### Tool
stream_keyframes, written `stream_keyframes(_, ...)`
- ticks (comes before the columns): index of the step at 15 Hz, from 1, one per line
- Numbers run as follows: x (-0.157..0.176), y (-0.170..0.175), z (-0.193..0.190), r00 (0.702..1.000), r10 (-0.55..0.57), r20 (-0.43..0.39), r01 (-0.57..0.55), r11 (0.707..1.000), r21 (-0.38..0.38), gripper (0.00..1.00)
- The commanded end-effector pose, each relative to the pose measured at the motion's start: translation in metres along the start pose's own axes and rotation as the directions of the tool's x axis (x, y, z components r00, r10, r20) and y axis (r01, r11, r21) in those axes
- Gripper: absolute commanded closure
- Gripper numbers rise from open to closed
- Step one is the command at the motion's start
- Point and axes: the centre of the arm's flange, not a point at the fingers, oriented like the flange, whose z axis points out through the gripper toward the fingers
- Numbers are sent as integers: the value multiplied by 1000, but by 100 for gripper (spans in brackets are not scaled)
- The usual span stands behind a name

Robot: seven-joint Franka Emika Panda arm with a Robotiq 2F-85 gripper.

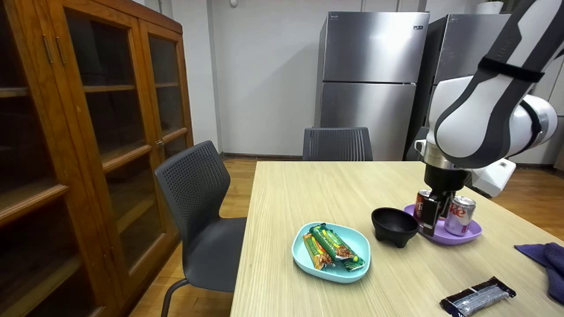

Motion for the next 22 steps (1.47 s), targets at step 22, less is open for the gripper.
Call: stream_keyframes(22,-38,-16,22,945,-313,97,298,943,146,0)
